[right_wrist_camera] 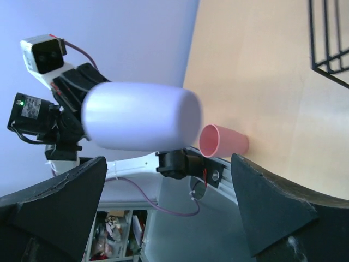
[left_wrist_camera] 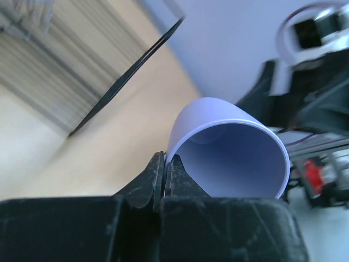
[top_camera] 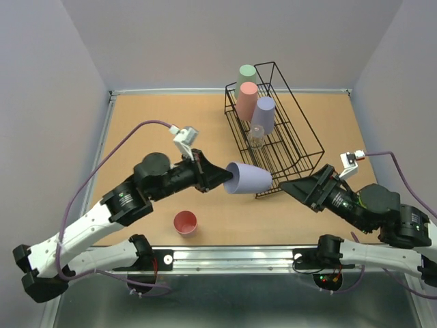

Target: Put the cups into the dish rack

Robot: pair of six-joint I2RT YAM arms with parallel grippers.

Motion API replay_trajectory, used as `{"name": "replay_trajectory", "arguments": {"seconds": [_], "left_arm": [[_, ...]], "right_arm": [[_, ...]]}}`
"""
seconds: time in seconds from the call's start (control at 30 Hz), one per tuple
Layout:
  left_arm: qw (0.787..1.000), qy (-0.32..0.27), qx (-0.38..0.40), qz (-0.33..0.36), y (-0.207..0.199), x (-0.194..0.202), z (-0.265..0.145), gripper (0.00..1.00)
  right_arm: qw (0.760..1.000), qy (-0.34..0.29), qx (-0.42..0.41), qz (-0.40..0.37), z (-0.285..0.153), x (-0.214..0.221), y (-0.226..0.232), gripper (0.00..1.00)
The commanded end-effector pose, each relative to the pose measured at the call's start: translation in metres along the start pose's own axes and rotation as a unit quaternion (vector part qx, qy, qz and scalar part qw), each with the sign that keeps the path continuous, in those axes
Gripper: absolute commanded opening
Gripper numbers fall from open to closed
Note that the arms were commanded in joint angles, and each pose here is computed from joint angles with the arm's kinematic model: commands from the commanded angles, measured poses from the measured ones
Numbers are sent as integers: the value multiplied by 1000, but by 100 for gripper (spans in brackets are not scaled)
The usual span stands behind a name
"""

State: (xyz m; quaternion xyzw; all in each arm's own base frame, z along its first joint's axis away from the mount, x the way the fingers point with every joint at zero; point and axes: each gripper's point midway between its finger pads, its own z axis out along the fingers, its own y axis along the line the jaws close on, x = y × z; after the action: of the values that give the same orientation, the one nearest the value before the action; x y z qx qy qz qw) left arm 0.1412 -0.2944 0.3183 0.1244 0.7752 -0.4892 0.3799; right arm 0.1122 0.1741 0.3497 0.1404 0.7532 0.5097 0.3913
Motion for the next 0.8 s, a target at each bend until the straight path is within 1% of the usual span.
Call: {"name": "replay_trajectory", "arguments": {"seconds": [0.0,0.03,0.17,0.33,0.47,0.57,0.77], "left_arm": [[985,-89,139,-54,-51,-44,-20,0],[982,-93,153,-65,-56,-48,-24,0],[971,-100,207,-67,-78,-58,-28,0],[967,-104,221,-74,-82,-60,-28,0],[961,-112,239,-87,-85,-61,-28,0],[956,-118,250,-96,-86,-62,-30,0],[944,-122,283,-117,-90,-59,-34,0]], "right_arm": [[996,-1,-85,-17,7,-3,52,100],[995,5,-95,-22,7,-2,60,100],[991,10,-126,-39,17,3,82,100],[986,-1,-162,-36,17,-2,103,100],[981,-15,-194,-26,8,-11,116,100],[976,-28,-215,-13,0,-18,121,100],[976,-45,-213,-7,-3,-25,115,100]]}}
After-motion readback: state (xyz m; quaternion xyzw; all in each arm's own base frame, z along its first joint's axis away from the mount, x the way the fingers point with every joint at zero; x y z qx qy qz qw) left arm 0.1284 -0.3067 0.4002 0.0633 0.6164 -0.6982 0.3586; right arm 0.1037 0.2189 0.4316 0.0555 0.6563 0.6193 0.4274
